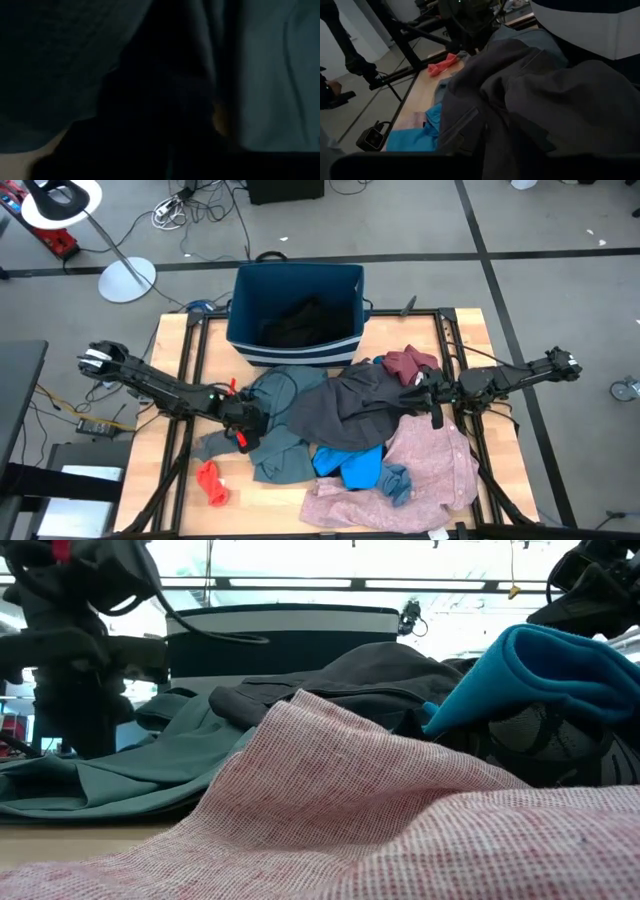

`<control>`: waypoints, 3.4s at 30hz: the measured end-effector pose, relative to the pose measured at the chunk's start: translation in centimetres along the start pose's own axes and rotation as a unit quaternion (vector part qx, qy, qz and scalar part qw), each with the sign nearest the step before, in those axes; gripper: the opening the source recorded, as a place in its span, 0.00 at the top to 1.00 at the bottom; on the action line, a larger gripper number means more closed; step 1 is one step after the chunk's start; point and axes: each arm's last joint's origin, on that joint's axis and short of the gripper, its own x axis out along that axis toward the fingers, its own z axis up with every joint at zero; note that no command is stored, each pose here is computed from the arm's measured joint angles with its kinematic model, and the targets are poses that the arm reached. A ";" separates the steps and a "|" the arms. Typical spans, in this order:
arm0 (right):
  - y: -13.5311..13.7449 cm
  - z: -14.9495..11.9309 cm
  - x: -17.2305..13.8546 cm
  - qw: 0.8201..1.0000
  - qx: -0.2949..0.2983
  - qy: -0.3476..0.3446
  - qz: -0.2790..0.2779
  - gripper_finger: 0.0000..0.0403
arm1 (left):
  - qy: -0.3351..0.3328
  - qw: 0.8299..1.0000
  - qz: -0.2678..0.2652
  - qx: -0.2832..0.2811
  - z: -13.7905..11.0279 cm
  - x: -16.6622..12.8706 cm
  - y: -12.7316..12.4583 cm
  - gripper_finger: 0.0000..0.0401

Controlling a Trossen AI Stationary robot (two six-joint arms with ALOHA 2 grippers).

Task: Sort clothes
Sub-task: Put the bottom dark blue sock into the blue bin, then put the dark gray shorts into the blue bin

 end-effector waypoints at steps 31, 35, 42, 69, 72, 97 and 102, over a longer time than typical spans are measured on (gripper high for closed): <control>0.0 0.0 0.0 1.000 0.000 0.000 0.000 0.78 | -0.130 0.988 0.068 -0.055 10.2 -20.4 -5.5 1.00; 0.0 0.0 0.0 1.000 0.000 0.000 0.000 0.78 | -0.159 0.983 0.081 -0.043 11.2 -22.9 -4.6 1.00; 0.0 0.0 0.0 1.000 0.000 0.000 0.000 0.78 | -0.209 0.973 0.100 -0.011 13.4 -26.5 -2.3 1.00; 0.0 0.0 0.0 1.000 0.000 0.000 0.000 0.78 | -0.228 0.961 0.149 0.044 26.6 -20.6 10.0 0.98; 0.0 0.0 0.0 1.000 0.000 0.000 0.000 0.78 | -0.237 0.959 0.152 0.041 27.2 -20.1 10.6 0.95; 0.0 0.0 0.0 1.000 0.000 0.000 0.000 0.78 | -0.231 0.965 0.120 0.033 25.6 -21.8 9.7 0.59; 0.0 0.0 0.0 1.000 0.000 0.000 0.000 0.78 | -0.267 0.959 0.075 0.051 23.3 -24.9 6.0 0.59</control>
